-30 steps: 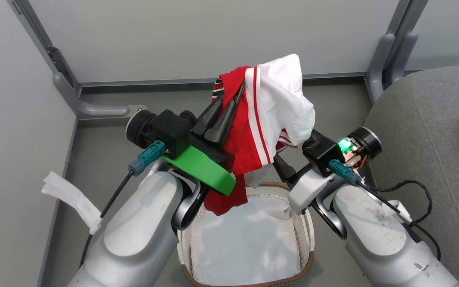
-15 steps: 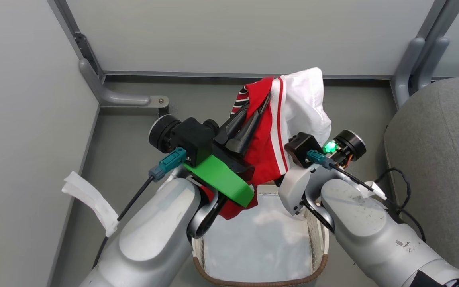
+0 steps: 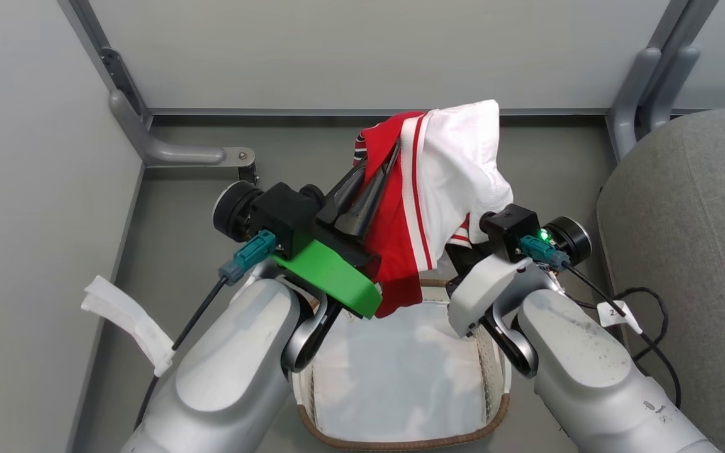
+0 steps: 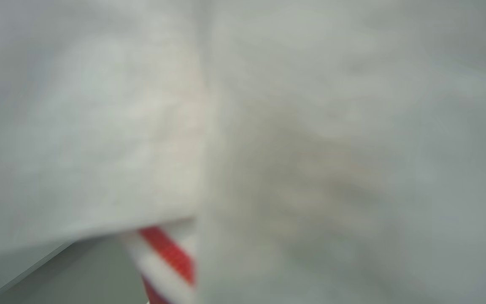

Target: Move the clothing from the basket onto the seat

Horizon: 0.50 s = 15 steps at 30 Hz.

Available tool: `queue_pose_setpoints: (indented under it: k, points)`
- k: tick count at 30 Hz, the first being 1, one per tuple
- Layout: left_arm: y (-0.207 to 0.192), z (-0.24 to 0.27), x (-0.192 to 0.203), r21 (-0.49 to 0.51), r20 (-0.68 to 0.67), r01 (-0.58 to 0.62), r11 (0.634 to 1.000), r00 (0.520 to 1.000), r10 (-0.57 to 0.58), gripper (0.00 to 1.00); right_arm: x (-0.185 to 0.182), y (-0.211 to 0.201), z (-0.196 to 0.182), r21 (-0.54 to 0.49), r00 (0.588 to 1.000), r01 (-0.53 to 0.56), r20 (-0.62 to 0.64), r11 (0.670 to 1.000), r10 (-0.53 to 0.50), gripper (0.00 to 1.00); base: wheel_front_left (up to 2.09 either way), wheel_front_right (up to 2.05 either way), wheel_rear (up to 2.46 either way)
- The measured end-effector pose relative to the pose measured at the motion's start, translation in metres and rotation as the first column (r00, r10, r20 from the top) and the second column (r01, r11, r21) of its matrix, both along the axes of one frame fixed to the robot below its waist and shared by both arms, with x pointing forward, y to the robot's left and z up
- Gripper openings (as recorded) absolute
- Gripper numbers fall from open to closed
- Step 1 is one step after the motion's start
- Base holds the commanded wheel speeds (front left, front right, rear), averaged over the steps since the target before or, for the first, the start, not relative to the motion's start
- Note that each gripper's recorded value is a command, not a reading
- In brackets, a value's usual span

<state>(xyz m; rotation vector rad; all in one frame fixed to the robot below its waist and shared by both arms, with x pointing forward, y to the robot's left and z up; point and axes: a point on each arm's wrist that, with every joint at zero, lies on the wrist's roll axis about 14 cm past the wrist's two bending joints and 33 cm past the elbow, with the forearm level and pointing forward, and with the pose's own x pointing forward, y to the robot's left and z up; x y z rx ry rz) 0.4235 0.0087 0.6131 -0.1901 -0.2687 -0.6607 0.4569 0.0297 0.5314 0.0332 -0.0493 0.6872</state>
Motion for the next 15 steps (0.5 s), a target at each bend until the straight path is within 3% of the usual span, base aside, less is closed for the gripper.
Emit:
queue_pose_setpoints:
  k: [1,8,15]
  points:
    - [-0.001,-0.003,0.0,0.001,-0.008,0.002,1.0,1.0,-0.002,1.0,0.0,-0.006,0.0,0.011,1.0,0.017,-0.003,1.0,-0.017,0.0,0.0,0.0,0.0]
    - [-0.009,-0.022,0.003,0.02,-0.046,0.011,1.0,0.999,-0.01,1.0,0.003,-0.055,0.008,0.072,0.988,0.151,0.011,0.986,-0.152,0.0,0.0,0.0,0.0]
    - [-0.032,-0.039,0.002,0.032,-0.075,0.069,0.997,0.995,-0.066,1.0,-0.003,-0.108,0.02,0.122,0.955,0.287,0.035,0.95,-0.294,0.0,0.0,0.0,0.0]
